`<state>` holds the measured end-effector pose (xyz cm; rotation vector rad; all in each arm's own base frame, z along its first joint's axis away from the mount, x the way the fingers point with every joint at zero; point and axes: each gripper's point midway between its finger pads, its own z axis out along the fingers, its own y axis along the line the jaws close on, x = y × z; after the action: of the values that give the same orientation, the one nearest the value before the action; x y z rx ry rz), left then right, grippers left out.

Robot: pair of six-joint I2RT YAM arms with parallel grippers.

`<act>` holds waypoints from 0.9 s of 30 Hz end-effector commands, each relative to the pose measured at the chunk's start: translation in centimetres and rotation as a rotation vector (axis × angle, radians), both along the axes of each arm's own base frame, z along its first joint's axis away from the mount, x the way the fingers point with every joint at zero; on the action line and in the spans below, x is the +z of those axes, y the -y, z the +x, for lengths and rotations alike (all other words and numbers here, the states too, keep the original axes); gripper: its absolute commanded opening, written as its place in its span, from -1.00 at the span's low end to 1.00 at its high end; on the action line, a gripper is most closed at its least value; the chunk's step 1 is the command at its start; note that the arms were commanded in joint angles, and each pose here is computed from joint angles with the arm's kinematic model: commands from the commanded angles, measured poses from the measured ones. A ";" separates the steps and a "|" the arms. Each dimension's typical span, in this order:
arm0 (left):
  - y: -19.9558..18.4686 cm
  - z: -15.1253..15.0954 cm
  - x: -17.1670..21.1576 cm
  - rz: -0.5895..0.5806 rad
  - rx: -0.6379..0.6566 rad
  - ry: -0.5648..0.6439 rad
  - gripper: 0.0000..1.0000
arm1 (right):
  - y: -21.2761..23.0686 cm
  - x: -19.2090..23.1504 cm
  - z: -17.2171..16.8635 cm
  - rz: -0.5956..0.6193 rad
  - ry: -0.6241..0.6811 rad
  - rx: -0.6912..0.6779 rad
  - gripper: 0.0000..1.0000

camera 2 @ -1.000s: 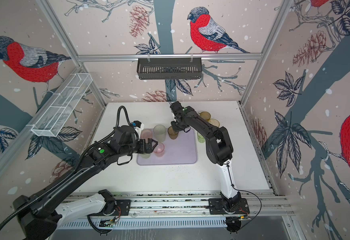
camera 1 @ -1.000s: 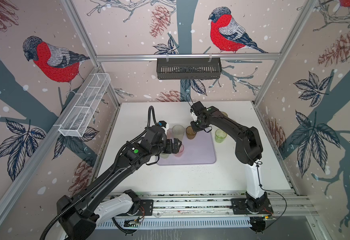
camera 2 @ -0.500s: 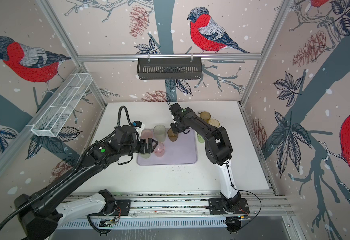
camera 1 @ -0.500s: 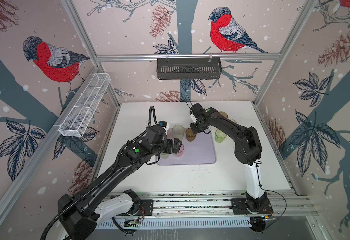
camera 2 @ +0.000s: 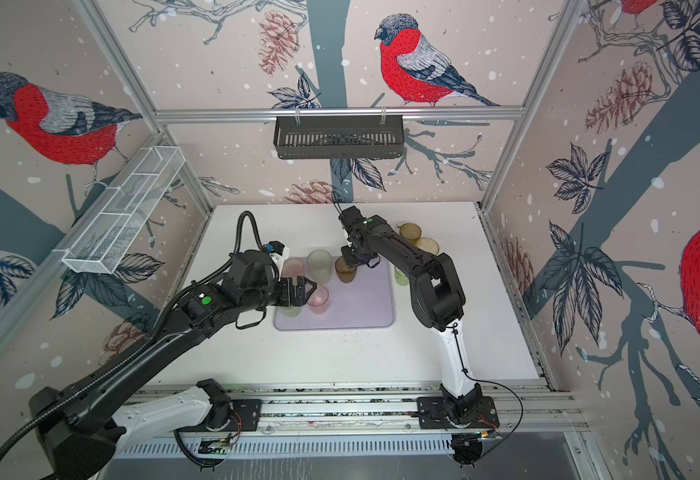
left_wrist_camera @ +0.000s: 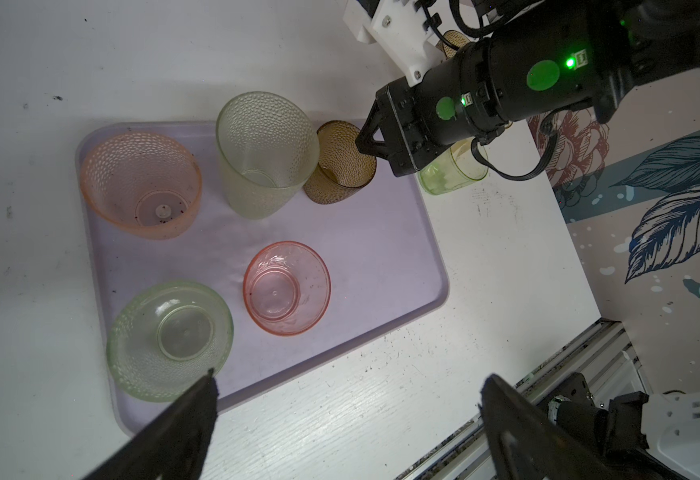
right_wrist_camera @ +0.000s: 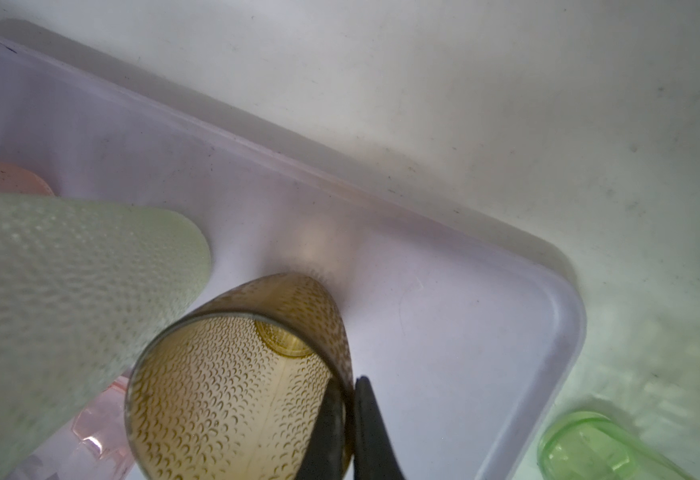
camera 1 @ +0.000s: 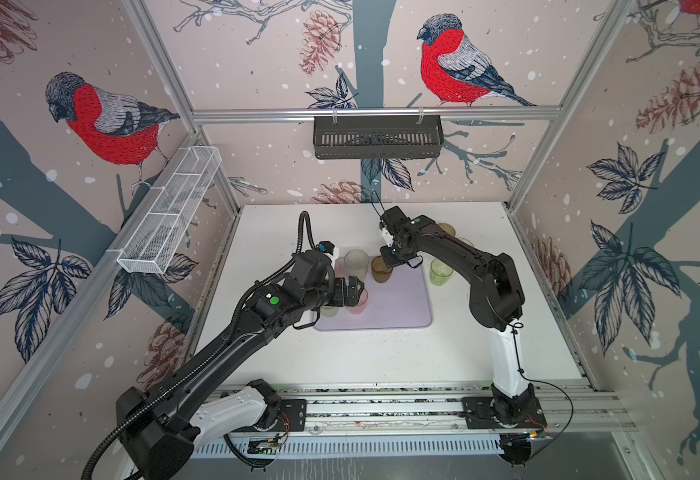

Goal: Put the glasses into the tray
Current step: 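Carry the dark amber cup over the tray and lower it near the frosted green cup, then open the right gripper to release the dark amber cup on the tray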

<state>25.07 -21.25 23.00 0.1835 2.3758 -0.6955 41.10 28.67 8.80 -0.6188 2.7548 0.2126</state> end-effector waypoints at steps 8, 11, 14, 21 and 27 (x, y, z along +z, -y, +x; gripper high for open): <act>0.1 0.2 0.8 -0.015 -0.002 0.026 0.96 | 0.3 -0.2 -0.4 -0.014 -0.002 -0.011 -0.83; 0.1 0.2 0.9 -0.017 -0.001 0.028 0.96 | 0.3 0.0 -0.4 -0.010 0.003 -0.013 -0.77; 0.1 0.2 0.9 -0.019 -0.002 0.028 0.96 | 0.2 0.2 -0.4 -0.005 0.009 -0.012 -0.71; 0.2 0.2 1.0 -0.024 0.000 0.031 0.96 | 0.1 0.4 -0.4 -0.002 0.014 -0.010 -0.55; 0.1 0.2 1.0 -0.026 0.002 0.030 0.96 | 0.1 0.8 -0.3 0.003 0.023 -0.011 -0.42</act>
<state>24.98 -21.19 23.30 0.1817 2.3668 -0.7017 40.76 28.58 8.97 -0.6202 2.7438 0.2090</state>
